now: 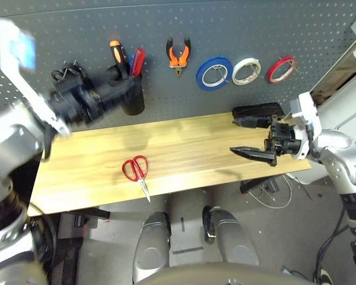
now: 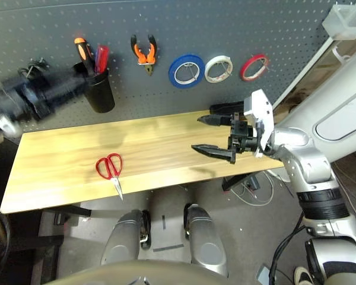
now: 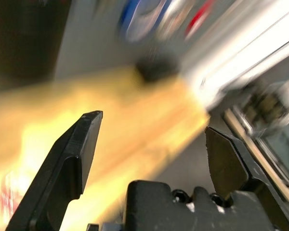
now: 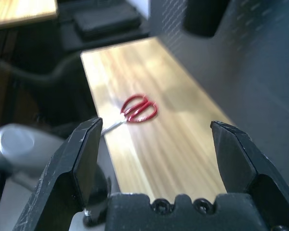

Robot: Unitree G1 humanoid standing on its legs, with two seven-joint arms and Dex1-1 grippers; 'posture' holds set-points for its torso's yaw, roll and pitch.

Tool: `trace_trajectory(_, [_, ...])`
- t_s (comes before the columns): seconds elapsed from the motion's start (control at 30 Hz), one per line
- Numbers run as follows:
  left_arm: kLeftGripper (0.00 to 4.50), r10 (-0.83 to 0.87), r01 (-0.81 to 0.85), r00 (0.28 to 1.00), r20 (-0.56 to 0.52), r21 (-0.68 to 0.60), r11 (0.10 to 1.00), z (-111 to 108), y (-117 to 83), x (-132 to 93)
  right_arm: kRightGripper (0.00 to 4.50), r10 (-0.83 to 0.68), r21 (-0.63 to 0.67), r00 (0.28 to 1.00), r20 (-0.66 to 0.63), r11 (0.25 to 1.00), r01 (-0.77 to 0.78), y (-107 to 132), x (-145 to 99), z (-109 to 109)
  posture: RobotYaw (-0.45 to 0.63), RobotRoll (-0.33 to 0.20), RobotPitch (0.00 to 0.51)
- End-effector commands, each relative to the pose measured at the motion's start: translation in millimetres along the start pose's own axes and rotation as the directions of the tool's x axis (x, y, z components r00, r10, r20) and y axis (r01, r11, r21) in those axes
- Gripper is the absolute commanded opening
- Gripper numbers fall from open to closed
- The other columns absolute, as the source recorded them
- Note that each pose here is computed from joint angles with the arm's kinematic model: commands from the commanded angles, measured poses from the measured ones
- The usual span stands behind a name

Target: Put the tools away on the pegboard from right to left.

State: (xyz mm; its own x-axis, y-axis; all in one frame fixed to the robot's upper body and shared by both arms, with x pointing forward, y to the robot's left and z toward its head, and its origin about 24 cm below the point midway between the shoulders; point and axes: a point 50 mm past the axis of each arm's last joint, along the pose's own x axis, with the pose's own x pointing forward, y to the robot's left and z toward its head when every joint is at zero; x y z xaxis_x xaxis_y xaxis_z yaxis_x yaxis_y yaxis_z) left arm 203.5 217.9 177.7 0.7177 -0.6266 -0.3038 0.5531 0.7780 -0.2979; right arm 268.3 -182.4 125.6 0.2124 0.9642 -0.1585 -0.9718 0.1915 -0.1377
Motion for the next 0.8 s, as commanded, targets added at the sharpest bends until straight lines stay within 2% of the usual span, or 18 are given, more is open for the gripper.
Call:
trace_trajectory(0.03, [4.47, 0.145, -0.147, 0.987, -0.074, -0.022, 0.989, -30, 15, 7, 4.5, 0.03, -0.031, 0.999, -0.03, 0.999, -0.03, 7, 5, -10, 0.05, 0.0, 0.194])
trace_trajectory(0.13, [4.47, 0.266, -0.271, 0.954, -0.137, -0.02, 0.962, -58, 32, 16, 4.5, 0.043, -0.046, 0.999, -0.023, 0.998, -0.044, 11, 11, -12, 0.03, 0.0, 0.209])
trace_trajectory(0.27, [4.47, 0.338, -0.349, 0.928, -0.156, -0.05, 0.936, -89, 50, 40, 4.5, 0.033, -0.076, 0.999, -0.006, 0.997, -0.033, 19, 20, -12, -0.01, 0.0, 0.231])
trace_trajectory(0.4, [4.47, 0.503, -0.518, 0.846, -0.173, -0.049, 0.854, -118, 74, 59, 4.5, 0.0, -0.095, 1.0, -0.019, 0.995, -0.002, 34, 16, -14, -0.07, 0.0, 0.242])
trace_trajectory(0.63, [4.47, 0.635, -0.648, 0.756, -0.161, -0.04, 0.761, -142, 98, 67, 4.5, -0.053, -0.083, 0.998, -0.034, 0.995, 0.05, 47, 5, -5, -0.12, 0.0, 0.239])
trace_trajectory(0.8, [4.47, 0.699, -0.708, 0.701, -0.138, -0.025, 0.705, -146, 112, 70, 4.5, -0.065, -0.084, 0.997, -0.044, 0.995, 0.062, 46, 0, 4, -0.15, 0.0, 0.242])
